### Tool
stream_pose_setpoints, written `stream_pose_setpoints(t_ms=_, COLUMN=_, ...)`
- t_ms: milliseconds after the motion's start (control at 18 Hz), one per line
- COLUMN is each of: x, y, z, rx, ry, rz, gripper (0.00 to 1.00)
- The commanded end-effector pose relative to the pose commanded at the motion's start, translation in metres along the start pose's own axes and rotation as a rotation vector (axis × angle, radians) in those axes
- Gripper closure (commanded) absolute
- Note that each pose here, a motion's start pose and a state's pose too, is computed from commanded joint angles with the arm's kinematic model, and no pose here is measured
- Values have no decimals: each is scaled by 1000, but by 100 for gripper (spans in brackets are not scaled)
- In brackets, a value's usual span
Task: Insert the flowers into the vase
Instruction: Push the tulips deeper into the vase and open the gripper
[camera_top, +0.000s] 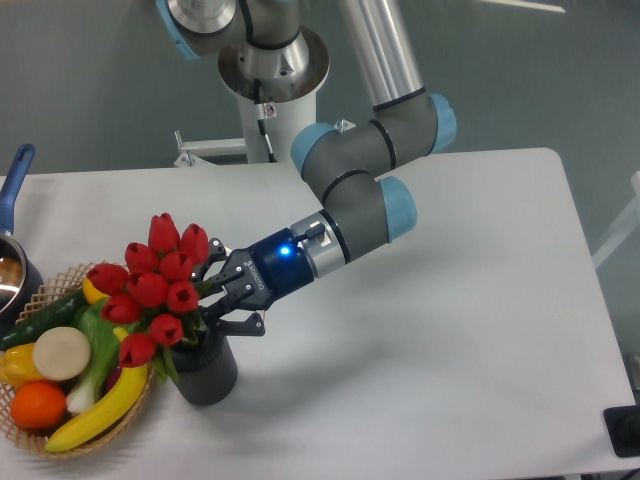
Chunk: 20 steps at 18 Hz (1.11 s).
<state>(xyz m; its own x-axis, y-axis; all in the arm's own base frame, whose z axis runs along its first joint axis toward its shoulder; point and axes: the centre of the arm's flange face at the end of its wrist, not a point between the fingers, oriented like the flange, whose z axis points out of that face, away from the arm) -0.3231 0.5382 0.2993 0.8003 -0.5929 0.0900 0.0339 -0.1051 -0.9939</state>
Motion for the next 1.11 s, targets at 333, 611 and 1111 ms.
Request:
stream_pose_setpoints(t_ms=333, x=-3, y=11, z=1, rx=-3, ry=1, rz=0, gripper=70)
stream_pose_setpoints(t_ms=611, x=-5, y=17, z=1, rx=-5, ry=1, rz=8, gripper=69)
stream_pose_setpoints(t_ms=1111, x=-5, y=25, z=2, rx=-5, ry=2, rz=3, gripper=66)
